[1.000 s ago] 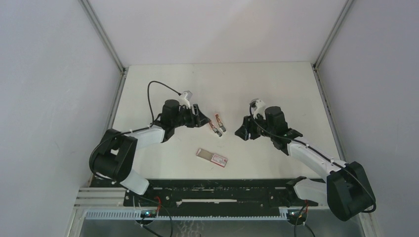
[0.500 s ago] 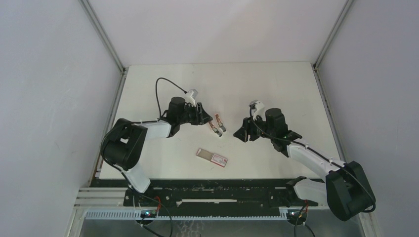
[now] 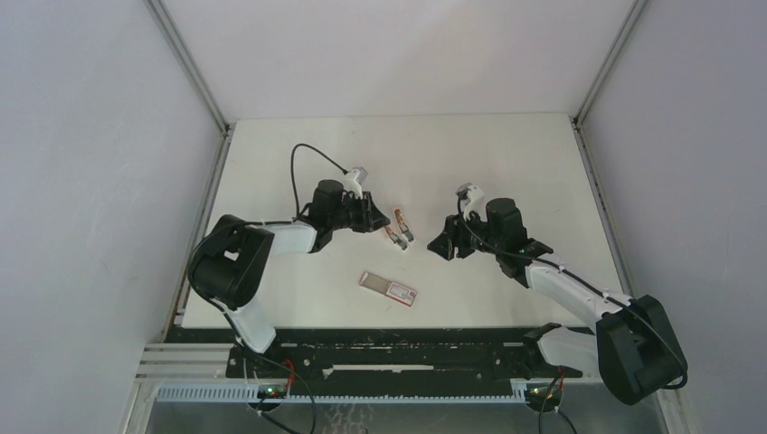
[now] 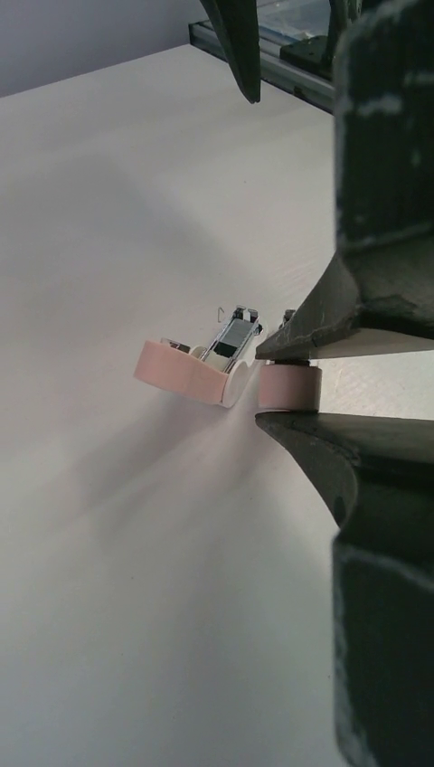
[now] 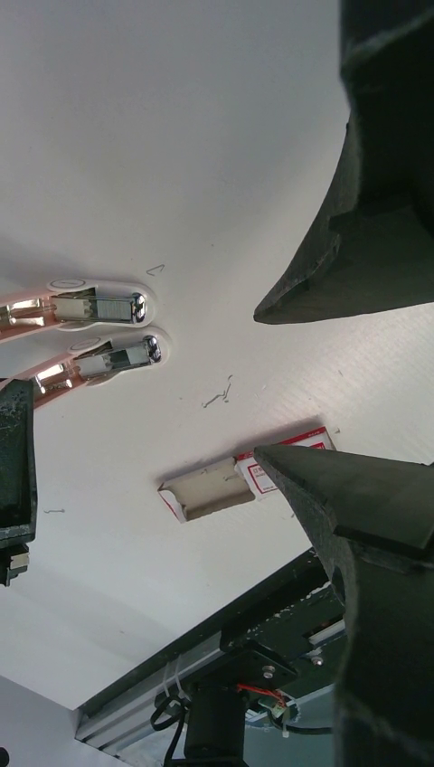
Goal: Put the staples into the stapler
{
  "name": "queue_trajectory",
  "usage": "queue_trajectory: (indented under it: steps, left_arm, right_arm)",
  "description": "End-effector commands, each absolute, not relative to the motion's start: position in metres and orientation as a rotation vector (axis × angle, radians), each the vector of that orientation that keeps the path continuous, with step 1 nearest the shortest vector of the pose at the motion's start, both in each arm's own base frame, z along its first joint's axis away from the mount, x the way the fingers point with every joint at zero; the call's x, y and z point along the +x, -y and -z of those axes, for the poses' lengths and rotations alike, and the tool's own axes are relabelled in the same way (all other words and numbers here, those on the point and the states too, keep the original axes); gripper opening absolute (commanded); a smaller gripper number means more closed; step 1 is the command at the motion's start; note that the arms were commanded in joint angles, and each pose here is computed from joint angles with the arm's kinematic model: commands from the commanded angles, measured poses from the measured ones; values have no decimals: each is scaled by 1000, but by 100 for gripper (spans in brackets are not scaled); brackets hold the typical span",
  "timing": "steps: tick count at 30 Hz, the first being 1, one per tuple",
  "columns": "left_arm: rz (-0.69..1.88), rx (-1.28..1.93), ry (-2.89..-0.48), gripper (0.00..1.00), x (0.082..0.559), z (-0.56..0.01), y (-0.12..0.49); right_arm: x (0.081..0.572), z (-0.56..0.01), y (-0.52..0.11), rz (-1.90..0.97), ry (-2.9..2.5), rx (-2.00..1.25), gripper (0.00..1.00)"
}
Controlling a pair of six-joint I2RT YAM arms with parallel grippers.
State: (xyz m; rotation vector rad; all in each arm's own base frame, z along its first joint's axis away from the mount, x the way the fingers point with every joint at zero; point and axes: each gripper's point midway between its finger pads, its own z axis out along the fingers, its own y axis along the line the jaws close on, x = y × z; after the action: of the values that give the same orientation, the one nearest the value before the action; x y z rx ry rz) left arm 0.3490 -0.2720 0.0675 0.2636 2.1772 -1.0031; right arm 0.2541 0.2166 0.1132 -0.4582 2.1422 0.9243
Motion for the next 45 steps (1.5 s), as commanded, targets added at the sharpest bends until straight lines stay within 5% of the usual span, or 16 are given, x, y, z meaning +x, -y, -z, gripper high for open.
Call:
queue_trajectory:
  steps: [1, 17, 45]
  left_arm:
    - [983, 345, -2087, 26, 354, -86, 280]
    - [592, 477, -2048, 20, 328, -95, 274]
    - [317, 517, -2055, 19, 296, -87, 286]
  right_arm:
    - [259, -123, -219, -942, -2099, -449, 51]
    - [262, -101, -219, -907, -2292, 21, 46]
    - [267, -39, -302, -953, -2427, 66, 36]
